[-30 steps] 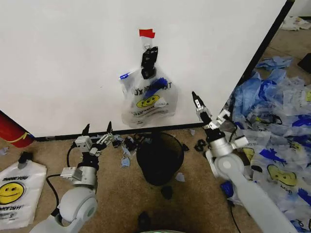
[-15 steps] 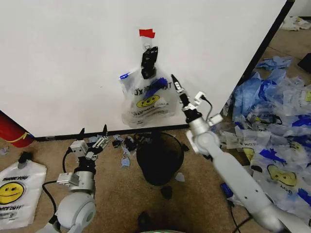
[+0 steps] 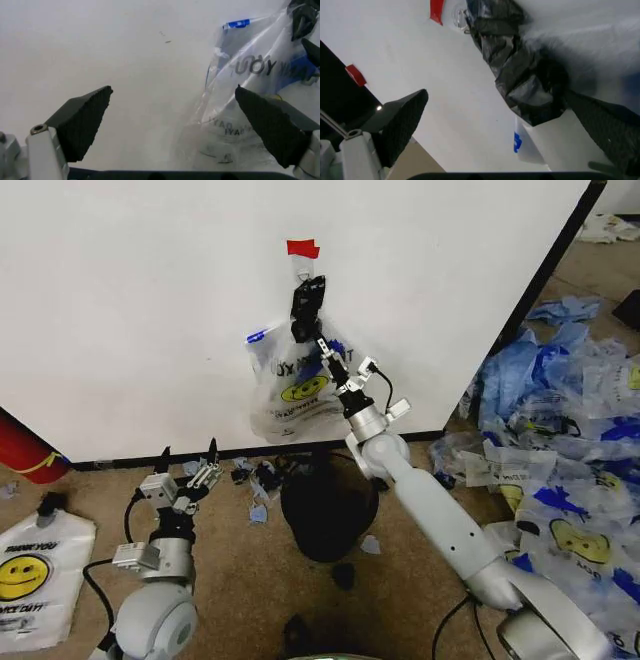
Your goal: Pick up the garbage bag from the wall and place it over the trash bin.
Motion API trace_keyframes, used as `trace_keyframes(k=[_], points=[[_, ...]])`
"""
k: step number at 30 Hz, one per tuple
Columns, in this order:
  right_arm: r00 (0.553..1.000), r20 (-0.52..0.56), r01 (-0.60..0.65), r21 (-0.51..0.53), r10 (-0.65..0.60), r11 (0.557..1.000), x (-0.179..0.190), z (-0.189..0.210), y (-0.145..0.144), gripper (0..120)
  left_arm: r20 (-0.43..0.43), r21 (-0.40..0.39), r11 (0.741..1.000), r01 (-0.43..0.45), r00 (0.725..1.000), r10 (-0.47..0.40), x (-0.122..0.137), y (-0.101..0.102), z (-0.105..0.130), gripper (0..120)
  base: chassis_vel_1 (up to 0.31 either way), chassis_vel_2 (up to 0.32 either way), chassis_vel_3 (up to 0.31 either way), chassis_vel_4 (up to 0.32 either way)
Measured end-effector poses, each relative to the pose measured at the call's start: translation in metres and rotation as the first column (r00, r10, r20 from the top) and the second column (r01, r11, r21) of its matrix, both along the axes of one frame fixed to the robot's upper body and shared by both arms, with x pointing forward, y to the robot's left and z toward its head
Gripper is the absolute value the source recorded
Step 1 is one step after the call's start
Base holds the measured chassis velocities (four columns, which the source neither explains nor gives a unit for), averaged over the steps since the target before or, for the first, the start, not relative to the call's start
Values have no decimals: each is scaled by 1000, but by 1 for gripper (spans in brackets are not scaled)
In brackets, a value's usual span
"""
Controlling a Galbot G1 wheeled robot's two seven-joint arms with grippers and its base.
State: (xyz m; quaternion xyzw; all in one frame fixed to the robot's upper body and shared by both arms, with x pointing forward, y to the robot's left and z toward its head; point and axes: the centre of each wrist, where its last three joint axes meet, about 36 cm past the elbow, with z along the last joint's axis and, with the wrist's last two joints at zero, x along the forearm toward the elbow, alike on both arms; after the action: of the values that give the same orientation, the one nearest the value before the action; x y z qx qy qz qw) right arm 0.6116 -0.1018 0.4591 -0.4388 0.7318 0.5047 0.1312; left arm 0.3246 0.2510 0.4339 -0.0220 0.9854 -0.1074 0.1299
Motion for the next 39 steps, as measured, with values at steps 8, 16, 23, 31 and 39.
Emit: trace_keyframes(k=[8, 16, 23, 31, 39], points=[[1000, 14, -11, -3, 11, 1000, 7, 4, 13, 100, -13, -13, 1000, 0, 1000, 0, -6, -3, -4, 98, 0, 0, 0, 0], [1000, 19, 3, -8, -3, 1000, 11, 7, 6, 100, -17, -16, 1000, 0, 1000, -1, -9, -4, -5, 98, 0, 0, 0, 0], [1000, -2, 14, -22, -14, 1000, 8, -4, -3, 100, -17, -19, 1000, 14, 1000, -14, -9, -7, -4, 98, 0, 0, 0, 0], [1000, 5, 21, -12, -21, 1000, 21, 1, 0, 100, -26, -20, 1000, 17, 1000, -17, -12, -8, -5, 98, 0, 0, 0, 0], [1000, 16, 2, -3, -2, 1000, 20, 1, 6, 100, -29, -20, 1000, 17, 999, -18, -13, -8, -6, 98, 0, 0, 0, 0]])
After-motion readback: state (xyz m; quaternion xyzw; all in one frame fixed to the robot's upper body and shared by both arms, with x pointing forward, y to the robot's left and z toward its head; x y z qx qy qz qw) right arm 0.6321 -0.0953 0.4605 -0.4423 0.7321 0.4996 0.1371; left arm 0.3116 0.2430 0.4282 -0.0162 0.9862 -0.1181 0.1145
